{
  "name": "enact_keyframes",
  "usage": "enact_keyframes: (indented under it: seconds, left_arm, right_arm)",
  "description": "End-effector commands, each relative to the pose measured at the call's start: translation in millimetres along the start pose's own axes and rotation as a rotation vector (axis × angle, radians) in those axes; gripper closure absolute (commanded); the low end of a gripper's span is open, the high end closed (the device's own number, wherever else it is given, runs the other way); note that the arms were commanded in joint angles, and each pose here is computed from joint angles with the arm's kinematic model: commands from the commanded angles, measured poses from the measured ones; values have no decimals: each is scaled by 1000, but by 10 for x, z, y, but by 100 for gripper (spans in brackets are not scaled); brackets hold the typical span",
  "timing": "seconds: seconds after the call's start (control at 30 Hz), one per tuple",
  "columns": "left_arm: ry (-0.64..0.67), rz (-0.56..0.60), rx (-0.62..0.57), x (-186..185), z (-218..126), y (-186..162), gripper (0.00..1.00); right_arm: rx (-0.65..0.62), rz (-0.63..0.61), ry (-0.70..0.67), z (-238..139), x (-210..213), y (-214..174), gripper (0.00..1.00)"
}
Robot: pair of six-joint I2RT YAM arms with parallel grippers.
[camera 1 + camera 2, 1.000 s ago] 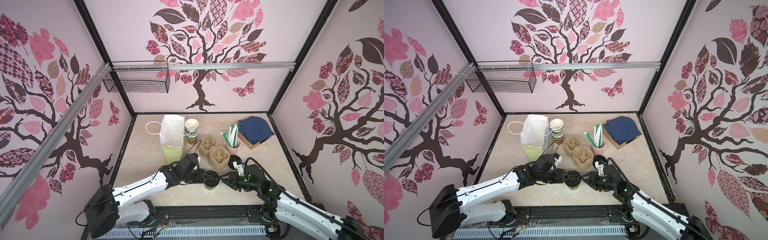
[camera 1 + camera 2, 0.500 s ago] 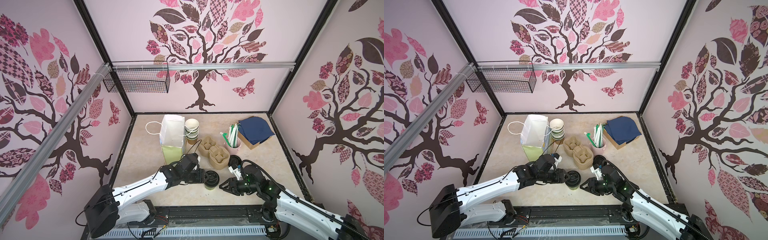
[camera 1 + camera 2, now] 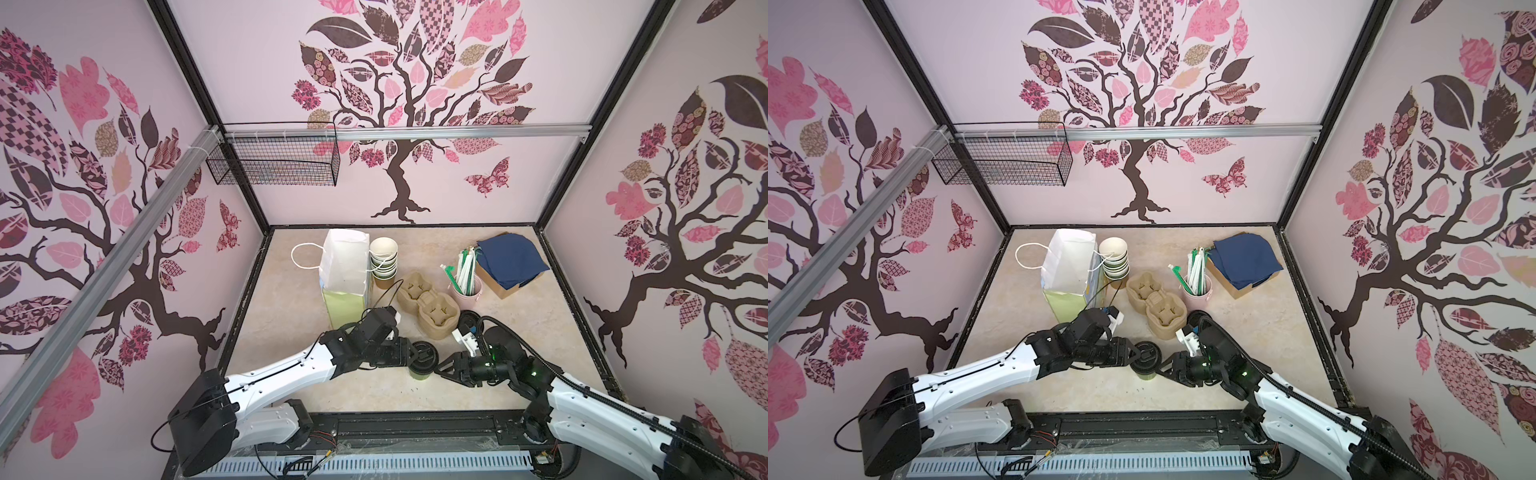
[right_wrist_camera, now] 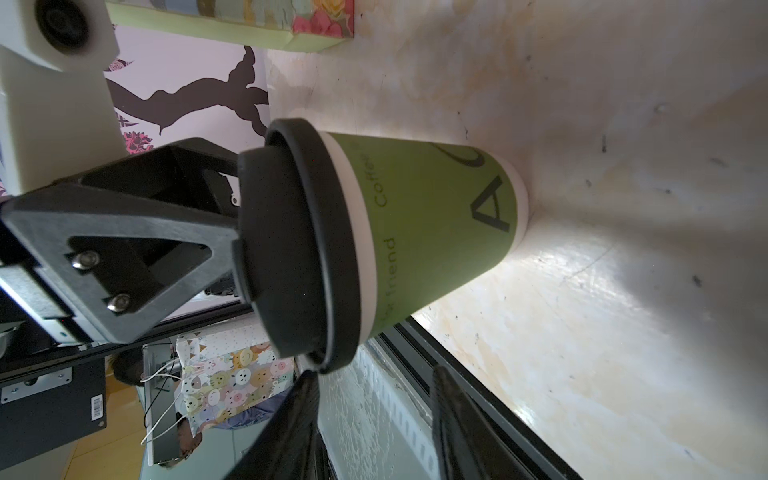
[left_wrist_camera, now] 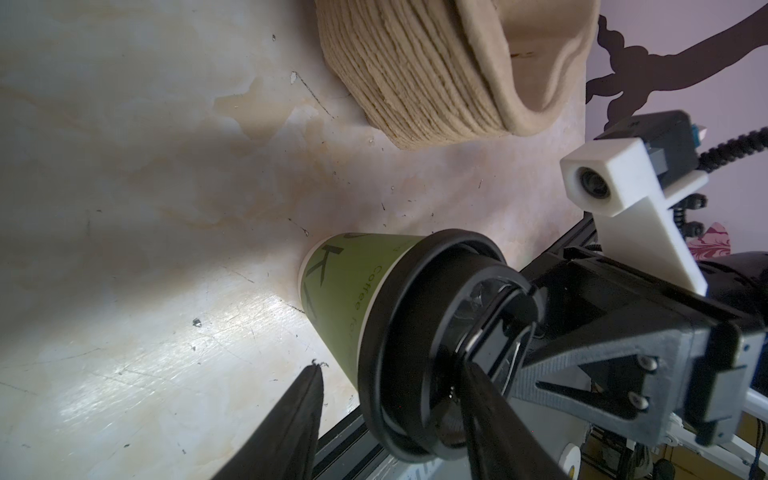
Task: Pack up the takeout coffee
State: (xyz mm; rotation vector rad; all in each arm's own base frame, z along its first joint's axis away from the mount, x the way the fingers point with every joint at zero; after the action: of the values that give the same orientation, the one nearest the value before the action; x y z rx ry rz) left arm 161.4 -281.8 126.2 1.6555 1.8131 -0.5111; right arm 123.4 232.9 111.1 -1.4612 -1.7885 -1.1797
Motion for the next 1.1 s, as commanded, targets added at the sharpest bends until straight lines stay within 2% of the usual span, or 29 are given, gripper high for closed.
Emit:
enact_keyframes:
  seconds: [0.0,0.3,0.7,0.9,1.07]
  left_arm:
    - [64,-2,-2,141,14,8,44]
    - [63,-4,-2,143,15,8,44]
    - [76,-9,4,201,38,-15,44]
    - [83,-15,8,249,56,-34,44]
    - [83,-17,8,259,62,-37,45]
  right_arm:
    - [-42,-21,18,-20,120,133,54]
    - [-34,-9,-5,10,55,125,56]
    - [21,48,-287,-27,-624,-152,60]
    - [53,55,-365,-40,-808,-236,61]
    - [71,46,-370,-45,-787,-237,61]
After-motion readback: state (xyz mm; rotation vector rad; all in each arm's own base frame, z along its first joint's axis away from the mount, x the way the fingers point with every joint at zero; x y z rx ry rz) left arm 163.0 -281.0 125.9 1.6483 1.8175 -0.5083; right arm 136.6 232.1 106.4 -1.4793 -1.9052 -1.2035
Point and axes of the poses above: each gripper's point midway between its finger pads, its own z axis out along the fingers, its own x axis along the line the jaws close on, y = z × x, the point moved 1 cm from there along -z, back along the fingers, and after that the axes turned 13 degrees about -z, right-handed, at the moved point
